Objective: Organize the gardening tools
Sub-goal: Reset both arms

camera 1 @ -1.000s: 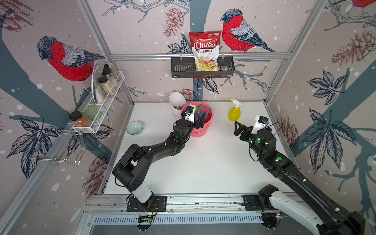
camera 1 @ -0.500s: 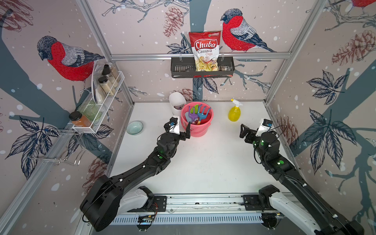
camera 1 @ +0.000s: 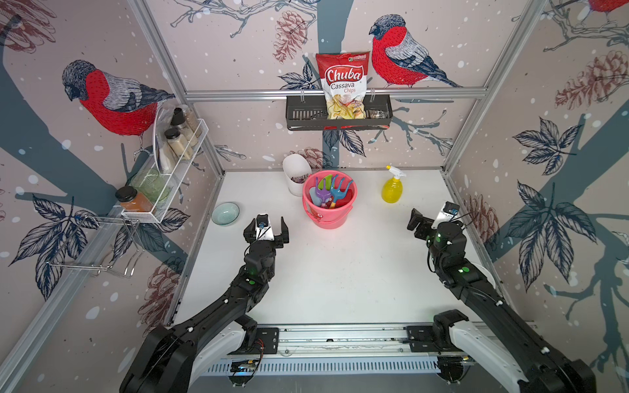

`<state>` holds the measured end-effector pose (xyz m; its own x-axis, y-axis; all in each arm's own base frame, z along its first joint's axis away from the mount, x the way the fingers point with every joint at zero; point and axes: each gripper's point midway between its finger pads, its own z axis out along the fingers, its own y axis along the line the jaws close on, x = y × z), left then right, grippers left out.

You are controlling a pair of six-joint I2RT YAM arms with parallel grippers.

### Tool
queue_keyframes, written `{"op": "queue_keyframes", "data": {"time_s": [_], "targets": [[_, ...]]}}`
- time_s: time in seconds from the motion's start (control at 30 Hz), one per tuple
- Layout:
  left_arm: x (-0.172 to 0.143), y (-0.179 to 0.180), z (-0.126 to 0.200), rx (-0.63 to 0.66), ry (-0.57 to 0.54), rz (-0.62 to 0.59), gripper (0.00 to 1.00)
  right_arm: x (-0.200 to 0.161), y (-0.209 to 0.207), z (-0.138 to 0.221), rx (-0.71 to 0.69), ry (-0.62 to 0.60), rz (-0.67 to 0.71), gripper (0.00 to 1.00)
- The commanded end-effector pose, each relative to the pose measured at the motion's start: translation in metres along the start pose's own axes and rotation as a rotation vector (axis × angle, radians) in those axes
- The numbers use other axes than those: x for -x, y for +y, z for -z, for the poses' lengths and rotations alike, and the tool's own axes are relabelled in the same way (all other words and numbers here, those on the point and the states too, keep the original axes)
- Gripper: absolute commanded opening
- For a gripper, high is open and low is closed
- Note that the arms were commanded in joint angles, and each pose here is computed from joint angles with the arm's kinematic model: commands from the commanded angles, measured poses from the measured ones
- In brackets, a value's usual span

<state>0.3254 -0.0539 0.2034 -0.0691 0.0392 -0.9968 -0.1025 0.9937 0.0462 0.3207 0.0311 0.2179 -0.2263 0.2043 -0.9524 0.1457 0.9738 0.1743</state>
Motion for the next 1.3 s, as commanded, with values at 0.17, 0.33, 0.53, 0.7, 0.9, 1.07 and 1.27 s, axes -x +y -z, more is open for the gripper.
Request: {"op": "queue_keyframes", "data": {"time_s": [0.17,0.33,0.53,0.7,0.9,1.07,1.27], "targets": [[0.002,0.032,-0.021,0.040,-0.041,-0.016,0.96,0.002,-0.038,-0.004,-0.121,-0.117,0.023,1.00],[-0.009,0.033,-0.029,0.019,-0.040,-0.037,0.96,-0.004,-0.058,-0.008,-0.158,-0.136,-0.003,1.00],[-0.035,0.038,-0.046,0.023,0.005,-0.044,0.95,-0.016,-0.072,-0.010,-0.193,-0.158,0.010,1.00],[-0.048,0.045,-0.050,0.020,-0.010,-0.028,0.95,-0.023,-0.087,-0.005,-0.237,-0.222,0.016,1.00],[-0.064,0.050,-0.050,0.014,-0.021,0.001,0.95,-0.032,-0.081,-0.019,-0.187,-0.237,0.056,1.00],[-0.066,0.048,-0.047,-0.005,-0.025,-0.005,0.95,-0.040,-0.072,-0.038,-0.147,-0.230,0.100,1.00],[-0.064,0.051,-0.045,0.004,-0.036,0.011,0.95,-0.051,-0.061,-0.048,-0.094,-0.229,0.120,1.00]]}}
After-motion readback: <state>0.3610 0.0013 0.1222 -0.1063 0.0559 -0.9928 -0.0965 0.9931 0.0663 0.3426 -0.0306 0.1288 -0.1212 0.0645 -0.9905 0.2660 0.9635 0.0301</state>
